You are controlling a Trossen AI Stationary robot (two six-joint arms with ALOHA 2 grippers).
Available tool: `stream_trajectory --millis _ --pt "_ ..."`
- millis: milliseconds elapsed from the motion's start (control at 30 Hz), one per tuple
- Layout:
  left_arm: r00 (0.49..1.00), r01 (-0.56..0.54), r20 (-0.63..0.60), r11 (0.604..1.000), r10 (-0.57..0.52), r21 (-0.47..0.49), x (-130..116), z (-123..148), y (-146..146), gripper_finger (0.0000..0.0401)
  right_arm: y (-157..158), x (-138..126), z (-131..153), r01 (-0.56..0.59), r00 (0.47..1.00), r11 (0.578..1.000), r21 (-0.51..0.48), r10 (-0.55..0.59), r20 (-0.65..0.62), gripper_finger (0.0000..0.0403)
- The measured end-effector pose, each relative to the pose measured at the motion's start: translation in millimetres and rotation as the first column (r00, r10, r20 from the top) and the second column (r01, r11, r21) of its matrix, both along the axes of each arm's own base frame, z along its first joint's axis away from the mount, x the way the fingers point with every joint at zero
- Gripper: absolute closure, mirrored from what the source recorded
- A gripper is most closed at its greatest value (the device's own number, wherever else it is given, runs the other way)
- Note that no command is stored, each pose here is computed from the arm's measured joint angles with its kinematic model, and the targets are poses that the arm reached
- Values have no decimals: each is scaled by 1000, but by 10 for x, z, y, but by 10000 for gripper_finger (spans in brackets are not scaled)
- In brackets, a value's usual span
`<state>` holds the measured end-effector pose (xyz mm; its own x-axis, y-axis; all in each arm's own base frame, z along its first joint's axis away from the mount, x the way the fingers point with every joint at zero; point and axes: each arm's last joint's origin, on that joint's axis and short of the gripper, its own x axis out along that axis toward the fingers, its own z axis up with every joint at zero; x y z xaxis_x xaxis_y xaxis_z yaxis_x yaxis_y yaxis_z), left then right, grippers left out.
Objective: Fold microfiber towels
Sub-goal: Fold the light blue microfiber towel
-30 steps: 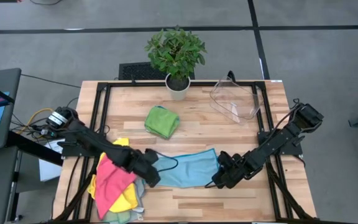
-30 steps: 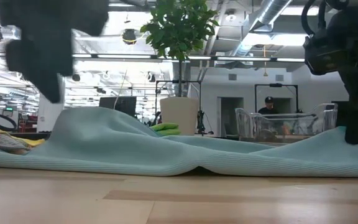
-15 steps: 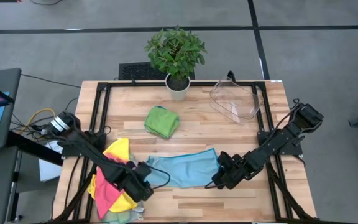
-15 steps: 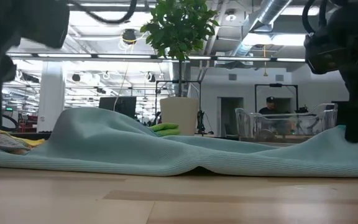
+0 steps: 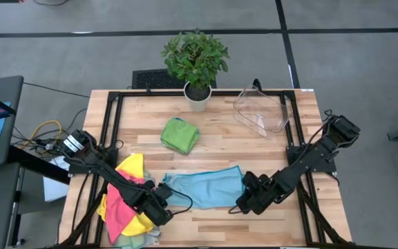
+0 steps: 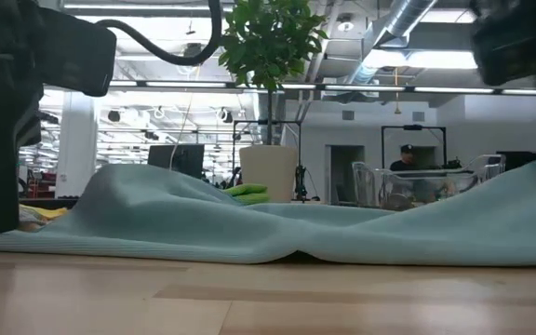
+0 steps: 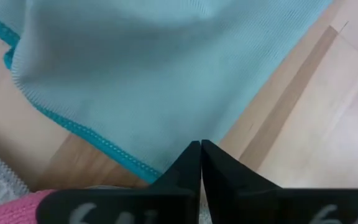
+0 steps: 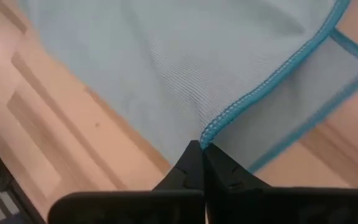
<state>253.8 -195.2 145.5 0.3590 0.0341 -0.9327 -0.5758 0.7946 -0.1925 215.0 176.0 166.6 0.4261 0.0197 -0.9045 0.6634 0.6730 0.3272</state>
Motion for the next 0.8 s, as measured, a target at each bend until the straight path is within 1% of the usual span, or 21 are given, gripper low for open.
stream_trajectory --millis 67,200,300,400,467,567,700,800 --pt "1000 0 -1 1000 0 6 -2 -1 3 396 71 -67 35 20 1000 1000 -13 -20 -3 392" --pt "1000 0 8 1000 0 26 -1 -2 10 399 182 -247 29 87 996 996 -28 -87 -10 374" --pt "1000 10 19 999 -11 49 3 -1 16 400 226 -305 28 77 997 996 -39 -77 -1 367" --pt "1000 11 19 998 -12 54 18 -2 36 401 231 -308 29 75 997 996 -37 -75 0 363" --pt "1000 13 19 998 -14 57 26 -2 46 401 234 -309 28 72 997 997 -33 -72 -4 353" --pt "1000 12 20 998 -13 58 29 -3 49 401 233 -314 26 66 998 997 -32 -67 -15 322" --pt "1000 14 18 998 -15 56 27 -3 46 401 217 -388 26 64 997 995 -76 -67 -44 261" --pt "1000 15 17 998 -16 54 25 -3 44 401 208 -478 148 91 995 990 -112 -95 -31 219"
